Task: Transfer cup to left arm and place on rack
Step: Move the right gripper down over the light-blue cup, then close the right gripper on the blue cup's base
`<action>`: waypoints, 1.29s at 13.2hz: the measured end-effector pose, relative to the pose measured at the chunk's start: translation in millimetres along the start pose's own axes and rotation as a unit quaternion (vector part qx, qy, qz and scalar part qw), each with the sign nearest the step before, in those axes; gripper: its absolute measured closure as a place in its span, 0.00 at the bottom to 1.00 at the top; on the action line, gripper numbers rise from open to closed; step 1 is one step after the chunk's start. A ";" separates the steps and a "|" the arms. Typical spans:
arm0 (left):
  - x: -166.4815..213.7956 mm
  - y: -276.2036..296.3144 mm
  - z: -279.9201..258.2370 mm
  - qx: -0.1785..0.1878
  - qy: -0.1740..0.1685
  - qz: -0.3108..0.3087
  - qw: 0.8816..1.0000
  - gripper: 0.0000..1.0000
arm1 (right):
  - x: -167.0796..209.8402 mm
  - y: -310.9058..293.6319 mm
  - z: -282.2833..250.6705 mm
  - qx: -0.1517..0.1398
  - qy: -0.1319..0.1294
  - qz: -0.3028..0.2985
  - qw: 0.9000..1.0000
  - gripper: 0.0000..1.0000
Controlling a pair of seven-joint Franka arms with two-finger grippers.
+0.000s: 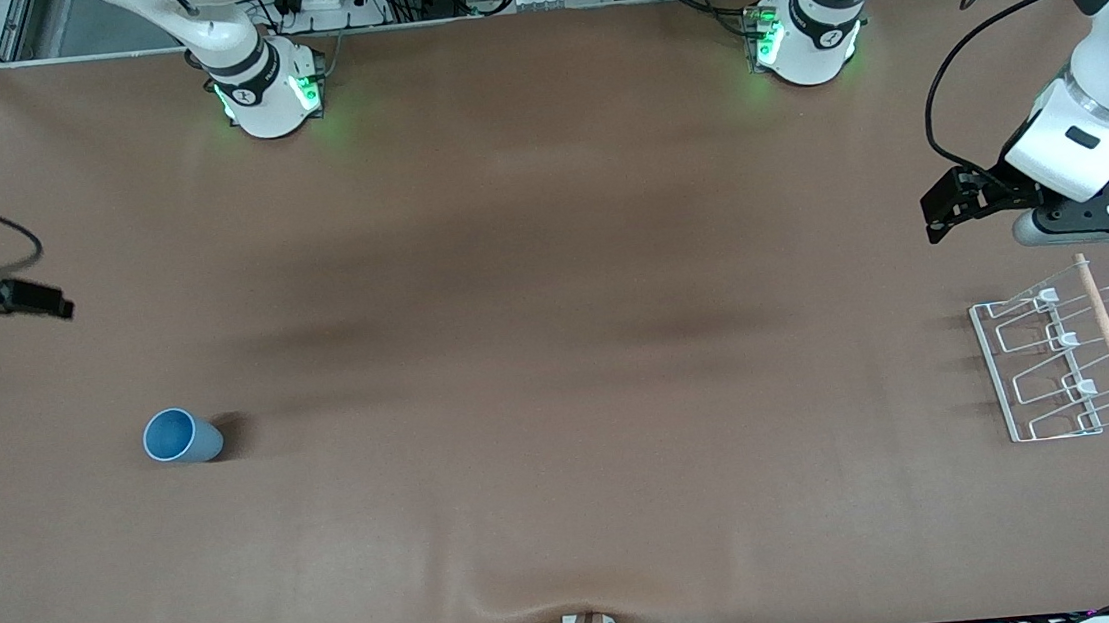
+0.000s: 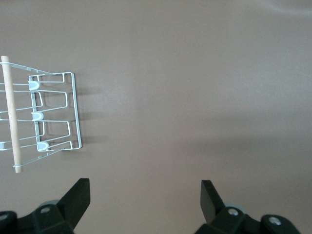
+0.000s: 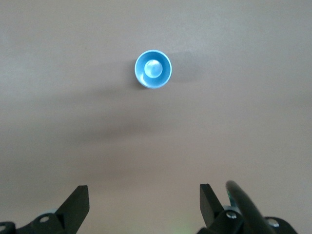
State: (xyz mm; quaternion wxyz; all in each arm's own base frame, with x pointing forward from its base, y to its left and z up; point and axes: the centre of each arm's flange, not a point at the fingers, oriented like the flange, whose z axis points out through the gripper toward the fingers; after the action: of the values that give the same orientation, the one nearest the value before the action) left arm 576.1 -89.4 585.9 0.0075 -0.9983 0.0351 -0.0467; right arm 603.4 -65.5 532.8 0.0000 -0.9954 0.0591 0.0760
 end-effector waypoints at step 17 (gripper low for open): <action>3.0 -13.4 6.0 0.000 -0.005 -0.010 1.000 0.00 | 96.2 37.5 215.5 0.001 0.009 0.028 1.000 0.00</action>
State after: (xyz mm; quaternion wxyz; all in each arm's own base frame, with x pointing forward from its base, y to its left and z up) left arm 580.5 -76.2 580.4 0.0075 -0.9988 0.0250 -0.0417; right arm 660.8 -112.2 305.5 -0.0016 -0.9939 0.0873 0.0669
